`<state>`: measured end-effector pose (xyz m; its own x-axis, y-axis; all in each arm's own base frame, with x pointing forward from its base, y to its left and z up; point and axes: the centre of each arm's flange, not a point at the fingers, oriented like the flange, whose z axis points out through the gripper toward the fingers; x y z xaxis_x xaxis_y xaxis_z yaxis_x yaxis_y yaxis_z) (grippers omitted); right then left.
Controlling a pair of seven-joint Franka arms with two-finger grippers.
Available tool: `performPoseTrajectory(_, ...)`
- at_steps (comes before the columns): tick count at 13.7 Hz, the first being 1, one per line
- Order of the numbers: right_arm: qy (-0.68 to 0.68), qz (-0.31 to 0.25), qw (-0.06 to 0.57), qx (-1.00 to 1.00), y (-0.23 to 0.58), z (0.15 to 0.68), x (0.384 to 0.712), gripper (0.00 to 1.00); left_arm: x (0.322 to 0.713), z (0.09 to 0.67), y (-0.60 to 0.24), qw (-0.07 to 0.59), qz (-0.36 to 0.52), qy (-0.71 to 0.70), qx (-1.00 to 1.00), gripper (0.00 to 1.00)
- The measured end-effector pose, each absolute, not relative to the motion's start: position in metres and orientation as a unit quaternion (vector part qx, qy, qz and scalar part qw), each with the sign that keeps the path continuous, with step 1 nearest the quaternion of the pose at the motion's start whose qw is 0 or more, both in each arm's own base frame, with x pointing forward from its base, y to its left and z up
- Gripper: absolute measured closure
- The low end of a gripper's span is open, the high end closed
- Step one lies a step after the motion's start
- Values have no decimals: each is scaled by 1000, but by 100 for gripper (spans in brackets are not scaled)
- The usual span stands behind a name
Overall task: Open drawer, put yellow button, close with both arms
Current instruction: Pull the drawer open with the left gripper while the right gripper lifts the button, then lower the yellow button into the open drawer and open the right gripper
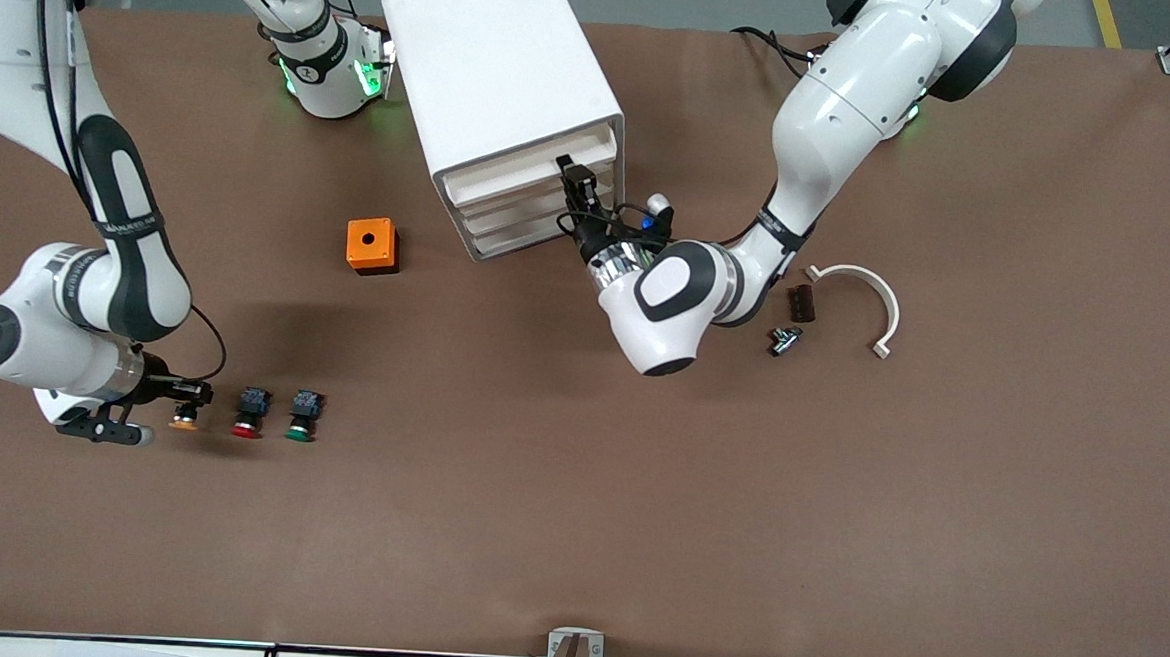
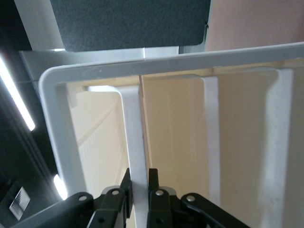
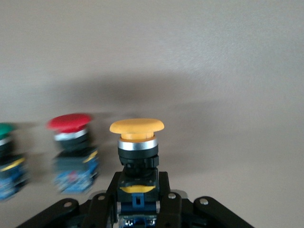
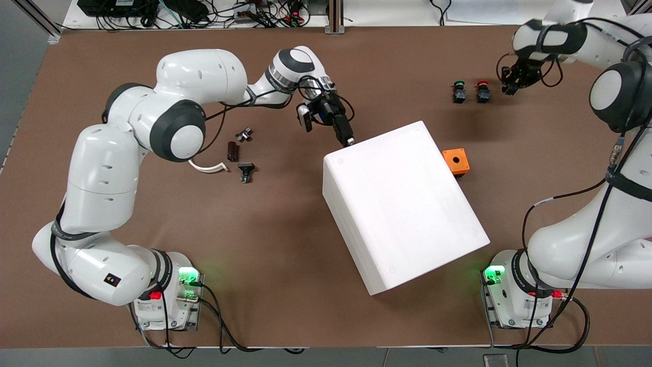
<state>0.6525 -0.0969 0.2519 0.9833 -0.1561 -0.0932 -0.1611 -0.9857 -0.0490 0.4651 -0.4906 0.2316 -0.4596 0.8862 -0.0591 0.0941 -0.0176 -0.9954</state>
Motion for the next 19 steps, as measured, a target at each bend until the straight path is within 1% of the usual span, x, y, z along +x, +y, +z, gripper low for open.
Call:
performPoseTrajectory(2,119,60,34,-991,-62,319,648,66,483,232,-472,324,599,-622,-386,85)
performPoseTrajectory(5,183,71,34,-980,12,411,625,66,509,232,-446,305,613,-631,-364,85)
performPoseTrajectory(7,227,79,37,-970,64,453,604,66,524,232,-430,294,620,-636,-352,85)
performPoseTrajectory(10,291,88,50,-951,142,493,574,66,539,232,-414,280,627,-643,-339,85)
performPoseTrajectory(11,311,89,53,-945,167,501,564,66,544,232,-409,274,629,-645,-337,78)
performPoseTrajectory(12,328,90,53,-939,191,506,555,66,548,233,-403,269,630,-646,-336,67)
performPoseTrajectory(13,344,92,50,-933,216,509,545,66,552,234,-399,262,632,-646,-337,57)
performPoseTrajectory(14,358,93,46,-928,239,510,535,66,555,235,-396,250,637,-643,-345,45)
performPoseTrajectory(16,386,93,41,-917,280,511,516,66,562,240,-392,205,650,-624,-382,24)
performPoseTrajectory(18,413,88,44,-906,318,510,497,66,574,252,-387,142,661,-598,-430,4)
performPoseTrajectory(19,424,86,46,-900,337,508,487,66,582,261,-385,108,664,-584,-455,0)
